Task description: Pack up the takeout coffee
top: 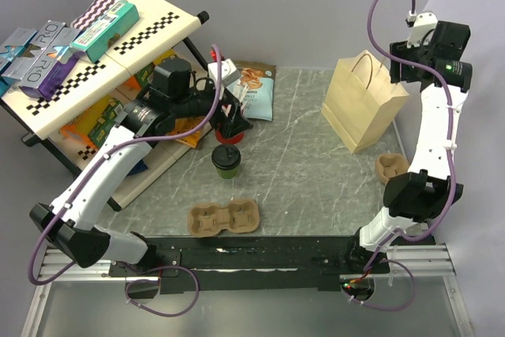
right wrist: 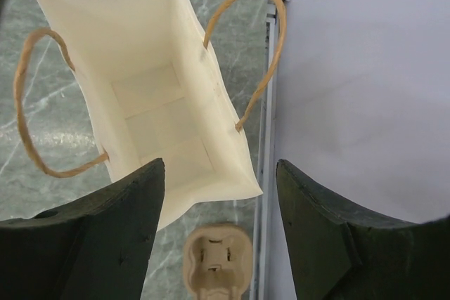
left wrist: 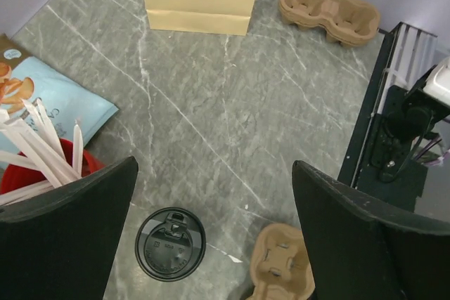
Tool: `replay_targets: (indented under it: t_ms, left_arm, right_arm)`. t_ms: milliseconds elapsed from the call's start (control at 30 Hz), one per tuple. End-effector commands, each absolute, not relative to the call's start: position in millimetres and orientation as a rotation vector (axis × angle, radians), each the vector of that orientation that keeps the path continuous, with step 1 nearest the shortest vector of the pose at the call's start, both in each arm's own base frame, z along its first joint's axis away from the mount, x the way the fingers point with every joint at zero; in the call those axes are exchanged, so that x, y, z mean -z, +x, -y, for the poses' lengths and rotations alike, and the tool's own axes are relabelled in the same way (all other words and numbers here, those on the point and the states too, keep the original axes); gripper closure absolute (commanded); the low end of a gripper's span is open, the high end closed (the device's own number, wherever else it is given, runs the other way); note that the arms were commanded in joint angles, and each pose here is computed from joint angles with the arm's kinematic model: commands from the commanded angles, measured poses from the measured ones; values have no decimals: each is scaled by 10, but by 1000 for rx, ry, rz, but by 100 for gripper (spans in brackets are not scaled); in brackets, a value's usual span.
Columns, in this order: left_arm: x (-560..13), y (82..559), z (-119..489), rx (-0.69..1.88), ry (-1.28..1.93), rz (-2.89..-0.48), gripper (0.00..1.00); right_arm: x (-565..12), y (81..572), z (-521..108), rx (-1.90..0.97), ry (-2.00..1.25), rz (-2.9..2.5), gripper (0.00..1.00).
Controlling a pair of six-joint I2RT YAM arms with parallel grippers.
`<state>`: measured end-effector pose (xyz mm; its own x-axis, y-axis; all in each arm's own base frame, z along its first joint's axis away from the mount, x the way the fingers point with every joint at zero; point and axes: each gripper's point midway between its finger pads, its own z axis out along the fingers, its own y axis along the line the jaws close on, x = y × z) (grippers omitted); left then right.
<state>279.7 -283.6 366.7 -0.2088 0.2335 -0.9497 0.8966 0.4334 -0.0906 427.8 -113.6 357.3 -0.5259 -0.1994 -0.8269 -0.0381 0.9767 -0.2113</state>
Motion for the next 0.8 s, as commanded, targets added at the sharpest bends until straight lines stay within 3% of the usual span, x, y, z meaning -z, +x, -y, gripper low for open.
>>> replay_targets:
  t_ms: [0,233,433,533,767]
  left_arm:
    - [-3789,2849,2820,776,1013,-1642,3]
    - [-3675,2809,2768,663,1137,-1625,3]
    - [-3512,2670,2689,654,1206,-1656,3]
    - [-3500,2628,2698,679,1215,-1665,3]
    - [-3612,2646,2735,684,1214,-1631,3]
  right_arm:
    - [-3306,4296,1276,242,-175,-2190,29]
    - [-2843,4468,1467,273,-225,-2279,28]
    - [-2893,4615,1515,269,-226,-2266,30]
    - [-2898,4622,1533,264,-219,-2289,35]
    - [-2818,4526,1499,254,-260,-2334,61]
